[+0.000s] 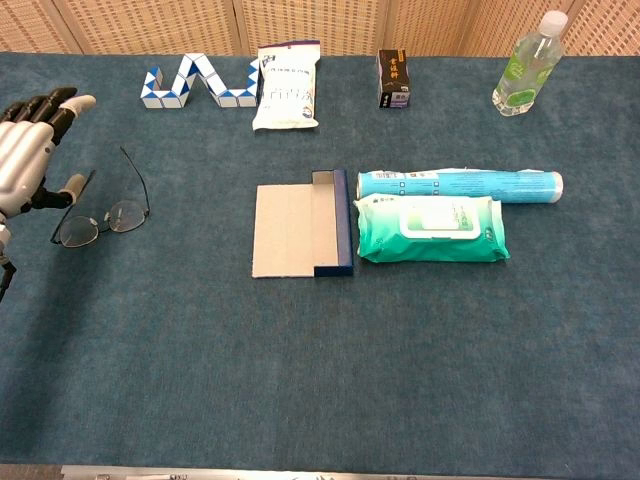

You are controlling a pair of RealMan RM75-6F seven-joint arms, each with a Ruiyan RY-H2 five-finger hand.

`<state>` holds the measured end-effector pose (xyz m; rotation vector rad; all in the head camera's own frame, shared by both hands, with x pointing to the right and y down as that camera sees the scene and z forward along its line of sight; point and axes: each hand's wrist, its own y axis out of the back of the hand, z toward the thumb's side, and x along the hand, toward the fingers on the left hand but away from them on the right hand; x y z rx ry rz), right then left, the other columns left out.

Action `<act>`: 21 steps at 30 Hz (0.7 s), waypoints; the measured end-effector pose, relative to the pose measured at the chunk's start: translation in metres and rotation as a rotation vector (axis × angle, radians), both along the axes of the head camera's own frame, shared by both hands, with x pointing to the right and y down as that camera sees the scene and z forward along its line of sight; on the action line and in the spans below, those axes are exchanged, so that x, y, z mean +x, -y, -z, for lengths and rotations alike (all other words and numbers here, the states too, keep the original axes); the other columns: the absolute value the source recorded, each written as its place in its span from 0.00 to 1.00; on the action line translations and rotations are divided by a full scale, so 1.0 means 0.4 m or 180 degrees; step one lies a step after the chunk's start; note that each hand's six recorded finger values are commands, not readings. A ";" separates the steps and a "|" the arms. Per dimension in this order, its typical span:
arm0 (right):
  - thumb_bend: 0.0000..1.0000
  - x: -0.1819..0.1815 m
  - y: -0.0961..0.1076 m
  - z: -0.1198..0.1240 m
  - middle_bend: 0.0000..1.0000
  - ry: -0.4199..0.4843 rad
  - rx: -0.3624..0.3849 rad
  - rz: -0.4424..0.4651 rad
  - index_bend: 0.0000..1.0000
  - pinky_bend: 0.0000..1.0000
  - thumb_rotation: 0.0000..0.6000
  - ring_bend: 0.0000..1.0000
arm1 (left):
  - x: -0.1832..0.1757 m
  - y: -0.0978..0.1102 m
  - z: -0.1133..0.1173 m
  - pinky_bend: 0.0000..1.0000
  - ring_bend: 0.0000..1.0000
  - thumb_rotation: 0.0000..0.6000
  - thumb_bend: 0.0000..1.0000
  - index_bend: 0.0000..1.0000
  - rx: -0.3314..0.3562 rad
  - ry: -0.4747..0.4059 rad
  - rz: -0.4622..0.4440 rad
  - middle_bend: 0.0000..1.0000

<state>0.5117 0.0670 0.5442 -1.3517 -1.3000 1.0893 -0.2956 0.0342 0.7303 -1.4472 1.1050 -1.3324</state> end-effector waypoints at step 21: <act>0.37 0.008 0.000 0.007 0.63 0.0024 0.0023 -0.0026 0.70 0.52 1.00 0.51 | 0.014 0.031 -0.103 0.06 0.00 1.00 0.40 0.00 -0.0203 0.0120 -0.0025 0.00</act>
